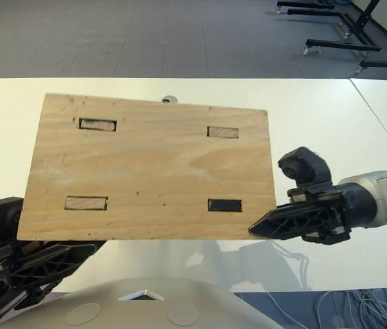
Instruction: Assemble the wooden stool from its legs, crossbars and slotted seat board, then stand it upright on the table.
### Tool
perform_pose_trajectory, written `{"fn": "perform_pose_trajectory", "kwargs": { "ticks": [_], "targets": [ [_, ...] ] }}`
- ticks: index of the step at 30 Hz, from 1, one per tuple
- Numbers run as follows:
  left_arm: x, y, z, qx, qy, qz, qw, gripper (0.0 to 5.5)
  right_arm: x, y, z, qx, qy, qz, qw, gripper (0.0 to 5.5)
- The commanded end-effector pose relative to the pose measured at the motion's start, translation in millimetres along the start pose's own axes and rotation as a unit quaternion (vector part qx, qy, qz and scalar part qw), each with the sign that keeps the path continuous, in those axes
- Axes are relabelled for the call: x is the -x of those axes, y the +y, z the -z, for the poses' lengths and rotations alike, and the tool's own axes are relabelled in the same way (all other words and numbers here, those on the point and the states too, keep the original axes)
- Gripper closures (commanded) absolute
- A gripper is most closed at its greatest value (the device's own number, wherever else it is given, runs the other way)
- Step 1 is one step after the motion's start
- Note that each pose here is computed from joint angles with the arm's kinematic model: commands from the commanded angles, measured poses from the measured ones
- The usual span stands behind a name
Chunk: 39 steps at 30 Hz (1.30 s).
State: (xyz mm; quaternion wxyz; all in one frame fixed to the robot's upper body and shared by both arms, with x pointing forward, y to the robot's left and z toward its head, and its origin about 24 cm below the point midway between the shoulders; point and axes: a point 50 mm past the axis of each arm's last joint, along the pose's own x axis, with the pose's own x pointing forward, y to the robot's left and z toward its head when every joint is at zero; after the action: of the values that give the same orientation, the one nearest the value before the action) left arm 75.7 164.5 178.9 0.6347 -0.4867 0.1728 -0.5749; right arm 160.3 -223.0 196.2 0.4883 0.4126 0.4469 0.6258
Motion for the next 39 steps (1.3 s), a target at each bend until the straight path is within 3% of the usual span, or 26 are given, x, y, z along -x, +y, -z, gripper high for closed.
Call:
{"fn": "perform_pose_trajectory", "kwargs": {
  "ticks": [1, 2, 3, 13, 18, 23, 30, 36, 39],
  "targets": [
    [1, 1, 3, 0.017, -0.018, -0.006, 1.000, 4.01, 4, 4, -10, 0.011, -0.010, 0.006, 1.000, 4.18],
    [1, 2, 2, 0.017, -0.020, -0.012, 1.000, 3.82, 2, 1, -11, 0.012, -0.009, 0.010, 1.000, 4.18],
    [2, 4, 1, 0.017, -0.021, -0.018, 0.999, 3.68, 1, 0, -11, 0.012, -0.007, 0.013, 1.000, 3.81],
    [2, 8, -4, 0.004, -0.007, -0.025, 1.000, 2.09, -5, -11, -11, 0.032, -0.012, 0.028, 0.999, 1.94],
    [2, 13, -12, -0.011, 0.007, -0.023, 1.000, 1.25, 1, -18, -17, 0.082, -0.072, 0.074, 0.991, 0.96],
    [0, 23, -32, -0.059, 0.021, -0.032, 0.998, 1.24, 5, -17, -22, 0.136, -0.132, 0.084, 0.978, 0.13],
    [-2, 31, -39, -0.085, 0.042, -0.029, 0.995, 1.24, -3, -5, 13, 0.119, -0.086, 0.076, 0.986, 0.13],
    [-6, 34, -38, -0.085, 0.053, -0.017, 0.995, 1.24, -29, -3, 36, 0.119, -0.030, 0.039, 0.992, 0.13],
    [-9, 38, -41, -0.084, 0.068, -0.011, 0.994, 1.24, -46, -18, 31, 0.156, -0.074, 0.036, 0.984, 0.13]
  ]
}}
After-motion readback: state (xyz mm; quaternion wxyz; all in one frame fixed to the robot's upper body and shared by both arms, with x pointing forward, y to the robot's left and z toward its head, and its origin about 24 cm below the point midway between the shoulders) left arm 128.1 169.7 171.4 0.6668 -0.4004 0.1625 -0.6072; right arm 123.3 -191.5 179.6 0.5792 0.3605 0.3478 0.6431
